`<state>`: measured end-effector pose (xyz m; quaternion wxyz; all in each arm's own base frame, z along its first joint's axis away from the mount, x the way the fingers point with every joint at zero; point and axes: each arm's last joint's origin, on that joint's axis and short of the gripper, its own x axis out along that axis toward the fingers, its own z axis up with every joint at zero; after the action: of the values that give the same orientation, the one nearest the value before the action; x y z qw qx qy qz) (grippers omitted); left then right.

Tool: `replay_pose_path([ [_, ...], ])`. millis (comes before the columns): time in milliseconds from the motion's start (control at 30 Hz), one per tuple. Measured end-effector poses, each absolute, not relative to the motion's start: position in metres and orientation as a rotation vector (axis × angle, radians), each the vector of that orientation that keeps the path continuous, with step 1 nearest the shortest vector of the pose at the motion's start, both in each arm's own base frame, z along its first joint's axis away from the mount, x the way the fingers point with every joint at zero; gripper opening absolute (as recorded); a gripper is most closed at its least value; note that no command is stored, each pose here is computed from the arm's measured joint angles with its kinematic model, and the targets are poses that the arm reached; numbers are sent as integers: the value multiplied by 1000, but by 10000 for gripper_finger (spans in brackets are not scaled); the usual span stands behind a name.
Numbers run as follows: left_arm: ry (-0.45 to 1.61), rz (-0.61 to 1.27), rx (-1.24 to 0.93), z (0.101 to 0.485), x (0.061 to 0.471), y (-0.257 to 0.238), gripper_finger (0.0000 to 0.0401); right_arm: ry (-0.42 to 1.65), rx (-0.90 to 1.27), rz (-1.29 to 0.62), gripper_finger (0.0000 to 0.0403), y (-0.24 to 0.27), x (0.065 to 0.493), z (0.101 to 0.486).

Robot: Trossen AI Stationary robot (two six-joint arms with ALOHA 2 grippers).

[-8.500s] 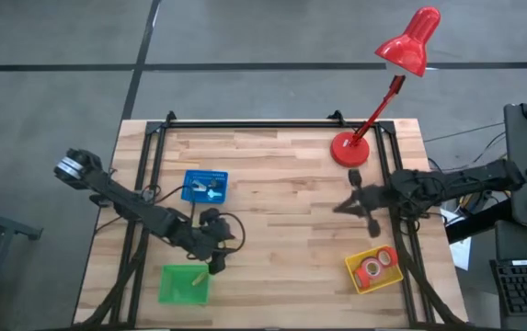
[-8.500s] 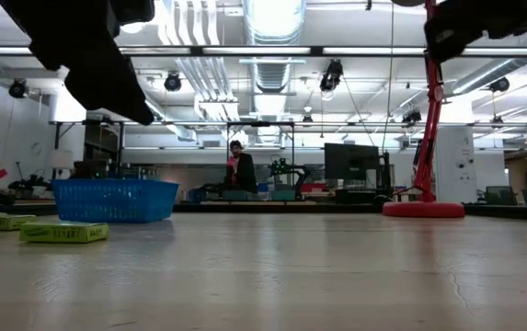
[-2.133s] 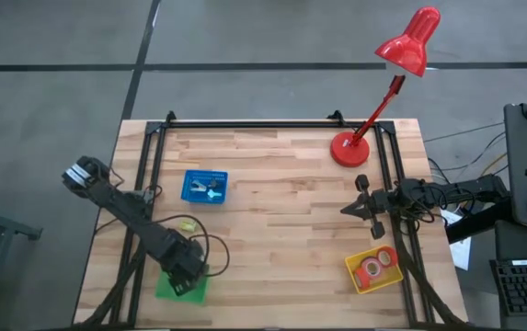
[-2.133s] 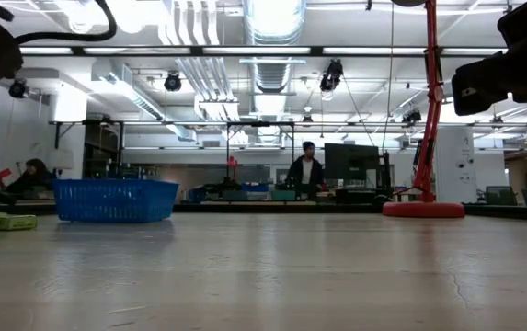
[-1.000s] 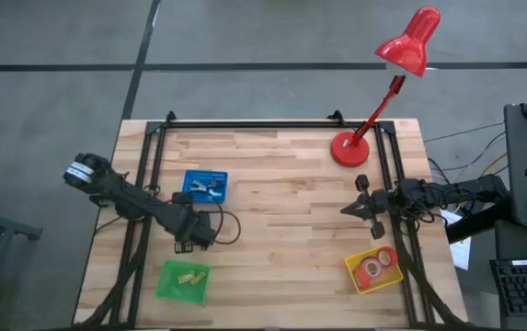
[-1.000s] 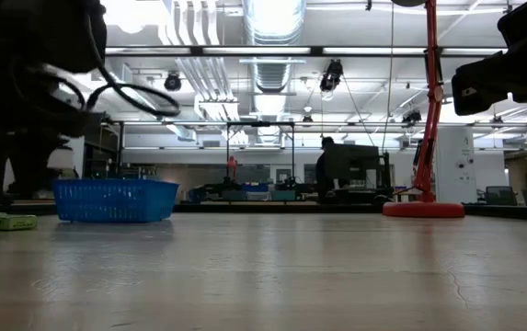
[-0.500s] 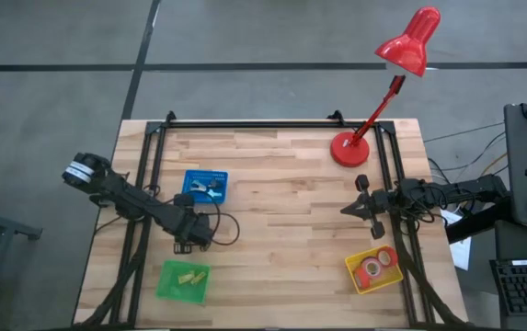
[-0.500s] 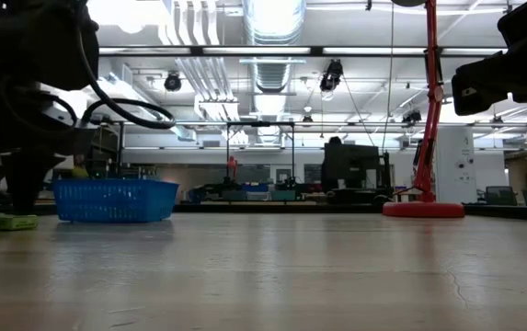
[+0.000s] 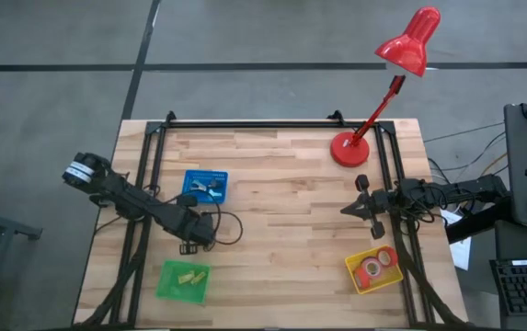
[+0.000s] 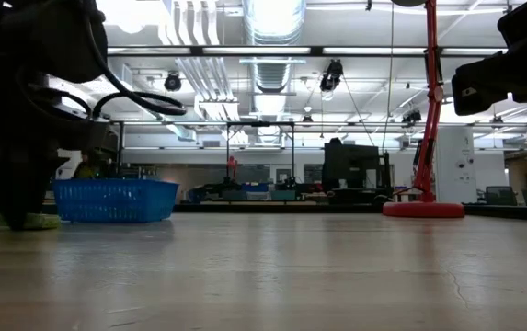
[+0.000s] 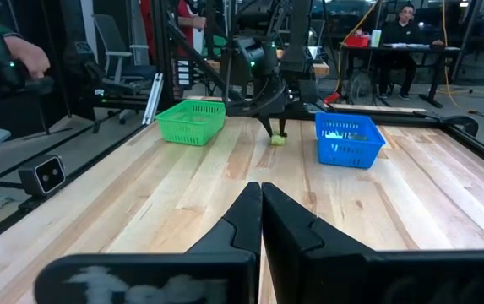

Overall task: Pick and place Stapler, Stapler remover, tape
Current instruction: Put the green stapler pin box into the green bins

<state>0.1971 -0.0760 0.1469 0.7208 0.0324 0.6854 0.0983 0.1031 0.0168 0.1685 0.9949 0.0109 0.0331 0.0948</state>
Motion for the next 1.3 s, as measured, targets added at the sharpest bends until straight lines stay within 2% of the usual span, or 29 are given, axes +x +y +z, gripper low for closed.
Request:
replay_pose_path([
  [533, 1416, 179, -4, 185, 223, -87, 17, 66, 22, 190, 8, 17, 103, 169],
  [933, 1393, 159, -13, 201, 230, -91, 5, 66, 22, 190, 8, 17, 103, 169],
  [1300, 1451, 18, -348, 220, 234, -113, 10, 66, 22, 190, 8, 17, 103, 169],
])
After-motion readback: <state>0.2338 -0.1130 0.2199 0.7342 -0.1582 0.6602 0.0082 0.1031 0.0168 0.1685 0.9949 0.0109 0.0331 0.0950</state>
